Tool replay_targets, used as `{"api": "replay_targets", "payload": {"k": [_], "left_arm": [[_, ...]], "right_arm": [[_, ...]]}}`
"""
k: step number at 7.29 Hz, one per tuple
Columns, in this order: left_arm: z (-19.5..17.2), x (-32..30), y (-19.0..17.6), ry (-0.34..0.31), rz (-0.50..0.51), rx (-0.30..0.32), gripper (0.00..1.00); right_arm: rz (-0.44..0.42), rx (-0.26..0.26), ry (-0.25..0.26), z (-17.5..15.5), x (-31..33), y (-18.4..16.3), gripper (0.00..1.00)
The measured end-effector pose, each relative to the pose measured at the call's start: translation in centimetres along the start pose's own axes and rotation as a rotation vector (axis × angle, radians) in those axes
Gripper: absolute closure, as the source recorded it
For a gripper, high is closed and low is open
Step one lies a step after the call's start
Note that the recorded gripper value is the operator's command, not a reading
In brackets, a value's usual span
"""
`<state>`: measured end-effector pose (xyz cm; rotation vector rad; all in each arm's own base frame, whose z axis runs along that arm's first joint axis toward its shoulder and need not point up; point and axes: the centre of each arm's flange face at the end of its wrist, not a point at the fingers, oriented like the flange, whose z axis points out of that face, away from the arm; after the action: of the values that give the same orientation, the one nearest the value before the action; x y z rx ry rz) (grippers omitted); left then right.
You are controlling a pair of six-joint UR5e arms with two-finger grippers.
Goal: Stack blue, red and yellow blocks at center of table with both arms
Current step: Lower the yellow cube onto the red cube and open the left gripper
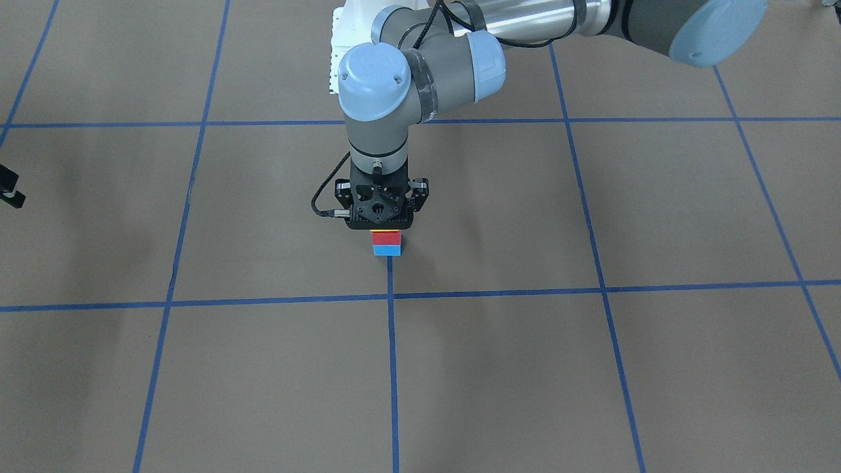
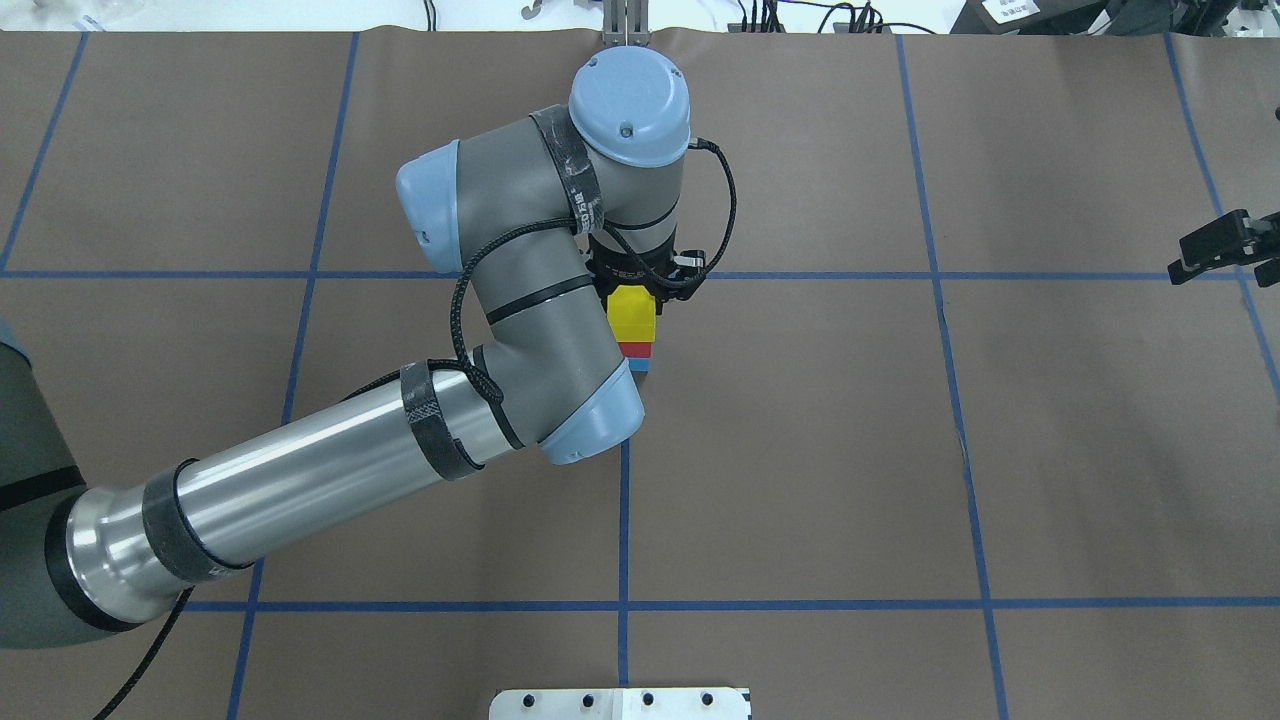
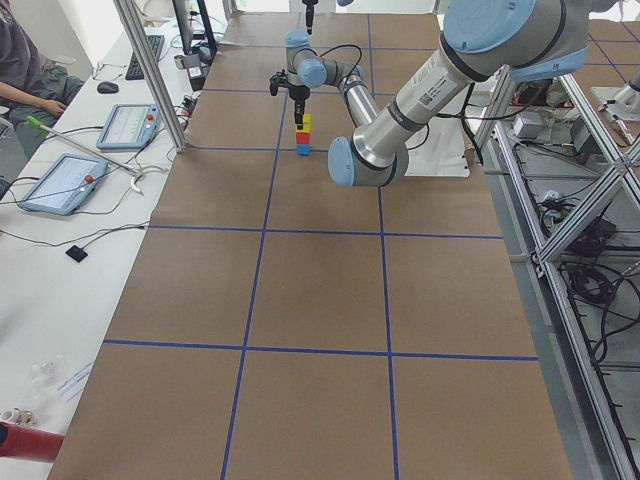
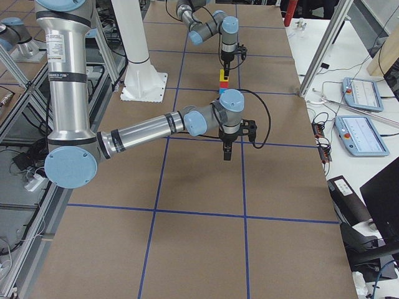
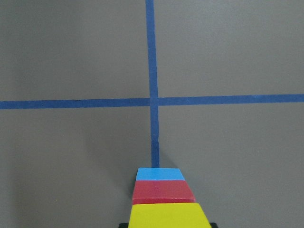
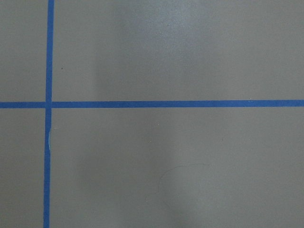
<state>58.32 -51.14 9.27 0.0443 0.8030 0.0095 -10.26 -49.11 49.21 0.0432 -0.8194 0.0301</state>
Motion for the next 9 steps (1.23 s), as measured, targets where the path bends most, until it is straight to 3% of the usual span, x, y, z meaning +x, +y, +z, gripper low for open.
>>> {"api": "replay_targets", "payload": {"k": [3, 4, 5, 6, 9], "left_arm": [[0.05, -0.03, -0.02, -0.001, 0.000, 0.001, 0.96], [0.10, -0.07, -0.03, -0.002, 0.000, 0.000, 0.48], [0.17, -0.12, -0.03, -0.003, 0.001, 0.000, 0.14], [0.20, -0.14, -0.04, -0.003, 0.003, 0.001, 0.00], [0.12, -0.04, -0.02, -0.002, 0.008, 0.001, 0.00]], "right_arm": [[0.003, 0.000, 0.000, 0.01, -0.07, -0.03, 0.00], [0.004, 0.000, 0.000, 0.00, -0.07, -0.02, 0.00], [0.004, 0.000, 0.000, -0.01, -0.09, -0.02, 0.00], [0.004, 0.001, -0.001, -0.02, -0.10, -0.03, 0.00], [0.005, 0.000, -0.001, -0.01, -0.10, -0.04, 0.00]]}}
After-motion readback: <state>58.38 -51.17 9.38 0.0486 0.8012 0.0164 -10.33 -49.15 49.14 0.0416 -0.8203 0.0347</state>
